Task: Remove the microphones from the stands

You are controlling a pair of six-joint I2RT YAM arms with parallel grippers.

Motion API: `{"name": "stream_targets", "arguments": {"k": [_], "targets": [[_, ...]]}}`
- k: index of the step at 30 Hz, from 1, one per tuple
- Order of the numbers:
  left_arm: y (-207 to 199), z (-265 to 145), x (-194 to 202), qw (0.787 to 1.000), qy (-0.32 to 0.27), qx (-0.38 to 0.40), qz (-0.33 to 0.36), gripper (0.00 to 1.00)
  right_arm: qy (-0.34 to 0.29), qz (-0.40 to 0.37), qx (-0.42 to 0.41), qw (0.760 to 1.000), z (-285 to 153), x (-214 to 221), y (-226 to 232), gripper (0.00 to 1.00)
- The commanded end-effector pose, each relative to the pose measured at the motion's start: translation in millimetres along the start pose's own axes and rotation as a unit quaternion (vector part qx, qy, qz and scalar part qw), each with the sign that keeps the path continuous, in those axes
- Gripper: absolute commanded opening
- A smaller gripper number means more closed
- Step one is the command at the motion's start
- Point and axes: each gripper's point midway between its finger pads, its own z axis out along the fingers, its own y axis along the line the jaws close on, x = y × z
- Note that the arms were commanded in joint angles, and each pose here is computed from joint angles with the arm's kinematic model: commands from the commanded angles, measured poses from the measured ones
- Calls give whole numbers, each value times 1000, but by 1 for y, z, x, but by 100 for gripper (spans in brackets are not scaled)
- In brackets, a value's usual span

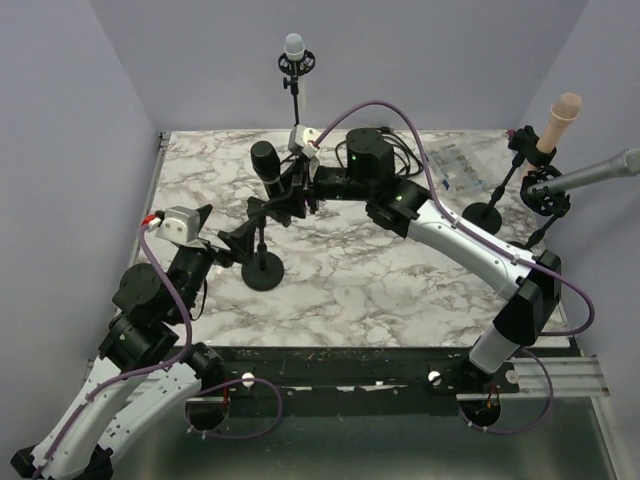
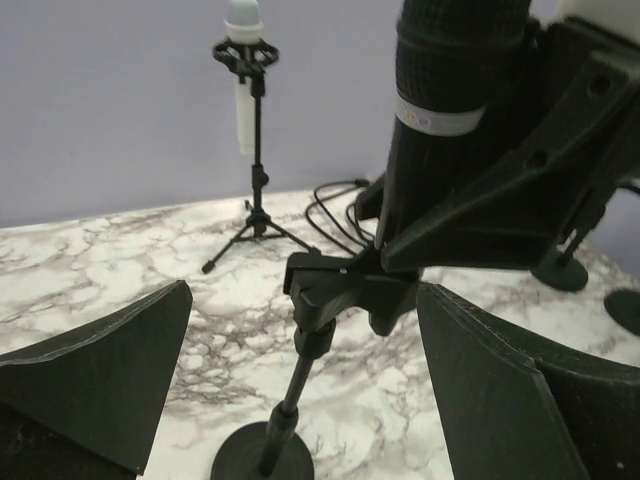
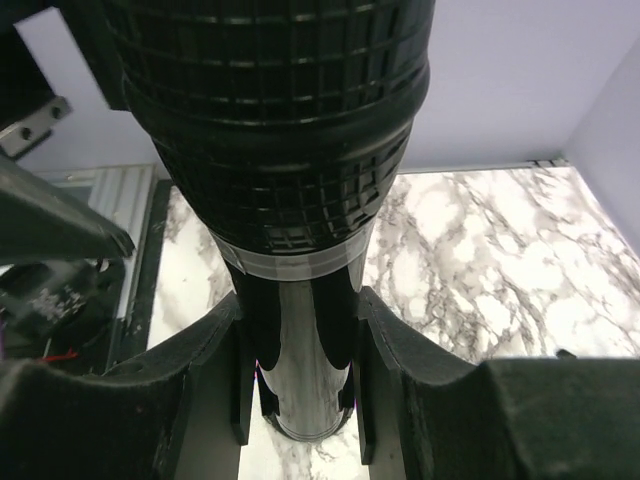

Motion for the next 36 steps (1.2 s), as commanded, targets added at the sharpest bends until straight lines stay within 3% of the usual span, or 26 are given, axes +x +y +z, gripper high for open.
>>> {"name": "stream_targets", "arguments": {"k": [1, 4, 10, 17, 21, 24, 36], "targets": [[-34, -10, 24, 990, 55, 120, 43, 98, -7, -10, -100, 995, -6, -5, 22, 1], [-28, -10, 30, 991, 52, 115, 44, 98, -12, -3, -135, 991, -10, -7, 23, 1], [-41, -11, 45, 976, 60, 195, 69, 97, -3, -11, -183, 983, -14, 4, 26, 1], [-39, -2, 58, 963, 87, 229, 117, 94, 2, -15, -228, 973, -21, 14, 30, 1], [-51, 0, 67, 943, 76, 285, 156, 92, 3, -15, -242, 970, -23, 14, 32, 1], [-46, 7, 65, 943, 55, 278, 175, 92, 5, -13, -243, 970, -24, 15, 32, 1], [-32, 20, 73, 941, 63, 276, 187, 90, 9, -15, -241, 970, -24, 20, 32, 1]]}}
